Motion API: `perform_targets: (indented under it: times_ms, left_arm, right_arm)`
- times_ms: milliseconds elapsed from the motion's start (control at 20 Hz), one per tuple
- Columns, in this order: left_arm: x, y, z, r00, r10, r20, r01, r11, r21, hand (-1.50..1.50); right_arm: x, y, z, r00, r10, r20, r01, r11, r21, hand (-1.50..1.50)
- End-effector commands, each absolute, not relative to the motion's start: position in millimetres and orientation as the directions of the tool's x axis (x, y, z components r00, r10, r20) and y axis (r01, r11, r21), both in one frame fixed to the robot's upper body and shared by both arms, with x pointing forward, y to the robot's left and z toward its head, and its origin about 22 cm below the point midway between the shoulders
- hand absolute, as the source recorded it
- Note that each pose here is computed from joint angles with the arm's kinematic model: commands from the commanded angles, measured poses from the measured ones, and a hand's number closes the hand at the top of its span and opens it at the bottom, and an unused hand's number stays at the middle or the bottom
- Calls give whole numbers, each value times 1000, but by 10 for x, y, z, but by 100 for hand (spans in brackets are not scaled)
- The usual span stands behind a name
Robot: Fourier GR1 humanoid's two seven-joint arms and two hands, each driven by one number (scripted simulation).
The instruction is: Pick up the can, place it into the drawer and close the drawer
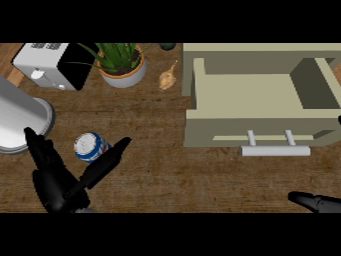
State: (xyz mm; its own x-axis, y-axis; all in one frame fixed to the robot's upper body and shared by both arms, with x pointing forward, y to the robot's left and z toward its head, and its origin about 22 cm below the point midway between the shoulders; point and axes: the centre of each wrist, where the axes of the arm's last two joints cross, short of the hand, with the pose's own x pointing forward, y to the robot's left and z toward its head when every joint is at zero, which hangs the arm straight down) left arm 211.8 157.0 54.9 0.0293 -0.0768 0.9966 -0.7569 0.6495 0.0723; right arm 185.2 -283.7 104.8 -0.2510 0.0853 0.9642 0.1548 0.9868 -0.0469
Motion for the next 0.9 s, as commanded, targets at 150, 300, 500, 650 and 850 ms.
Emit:
perform_targets:
  times_ms: [150,300,500,650,850]
  left_arm:
    - [2308,1505,150,72,-34,997,-791,607,78,-150]
    - [2350,1461,7,98,-38,994,-807,582,102,-150]
    - [2217,1617,-106,95,-44,994,-833,543,104,-150]
    - [2051,1754,-106,91,-24,996,-825,558,89,-150]
    - [2126,1716,-337,105,-9,994,-834,545,92,-150]
  right_arm:
    - [1857,-2720,1058,-243,96,965,165,985,-56,-150]
    - [1745,-2848,1120,-280,88,956,171,984,-41,-150]
    - [1797,-2944,1070,-256,112,960,171,983,-69,-150]
    - [1606,-2917,1258,-262,84,961,165,985,-41,-150]
    - [1622,-3085,1196,-260,84,962,178,983,-37,-150]
